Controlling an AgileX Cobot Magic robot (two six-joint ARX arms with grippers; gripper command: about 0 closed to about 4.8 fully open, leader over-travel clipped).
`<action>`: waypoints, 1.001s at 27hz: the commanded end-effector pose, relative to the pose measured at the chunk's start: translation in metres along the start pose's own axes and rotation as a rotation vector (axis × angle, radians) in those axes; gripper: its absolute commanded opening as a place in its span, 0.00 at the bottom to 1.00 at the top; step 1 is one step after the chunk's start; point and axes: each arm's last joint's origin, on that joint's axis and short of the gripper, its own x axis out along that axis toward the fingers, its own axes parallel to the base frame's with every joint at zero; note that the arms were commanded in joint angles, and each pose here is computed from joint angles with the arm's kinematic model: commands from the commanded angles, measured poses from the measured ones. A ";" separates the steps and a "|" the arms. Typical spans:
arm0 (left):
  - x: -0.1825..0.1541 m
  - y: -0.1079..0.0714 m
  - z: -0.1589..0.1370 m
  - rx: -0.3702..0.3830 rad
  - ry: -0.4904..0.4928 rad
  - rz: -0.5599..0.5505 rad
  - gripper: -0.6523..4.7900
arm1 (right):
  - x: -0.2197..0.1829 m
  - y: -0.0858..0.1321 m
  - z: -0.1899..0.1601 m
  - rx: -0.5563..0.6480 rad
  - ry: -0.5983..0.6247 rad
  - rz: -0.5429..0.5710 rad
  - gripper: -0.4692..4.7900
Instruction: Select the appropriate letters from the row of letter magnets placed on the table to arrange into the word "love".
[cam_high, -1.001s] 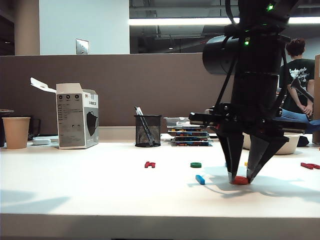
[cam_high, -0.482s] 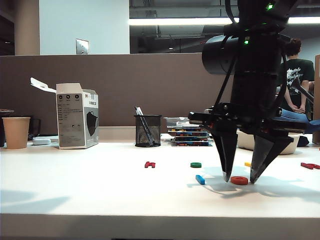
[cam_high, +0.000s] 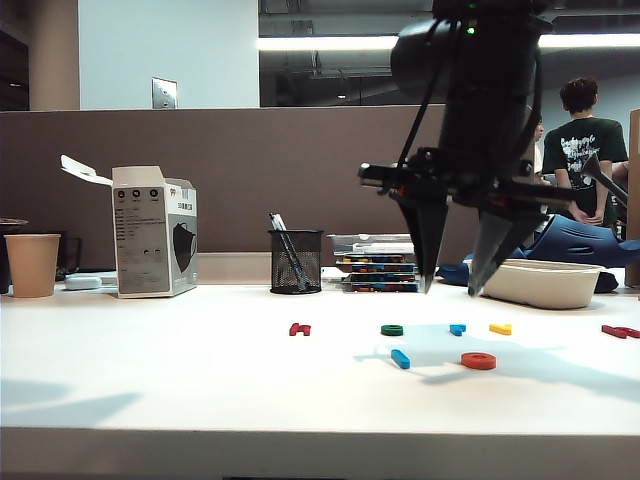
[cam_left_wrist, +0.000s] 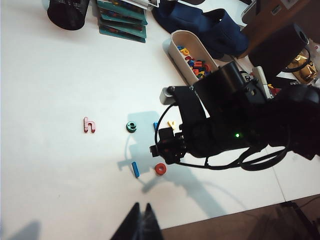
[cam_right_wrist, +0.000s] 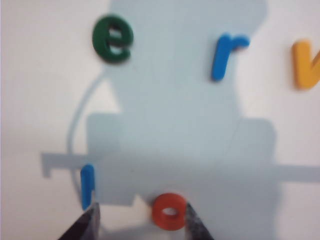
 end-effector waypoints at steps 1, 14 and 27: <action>-0.002 -0.001 0.001 -0.001 -0.010 -0.006 0.11 | -0.010 -0.003 0.009 -0.048 -0.082 -0.096 0.49; -0.002 -0.001 0.001 0.000 -0.010 -0.006 0.11 | -0.010 -0.039 0.032 -0.316 -0.158 -0.062 0.49; -0.002 -0.001 0.001 0.000 -0.010 -0.006 0.11 | -0.002 -0.105 0.046 -0.400 -0.166 0.154 0.47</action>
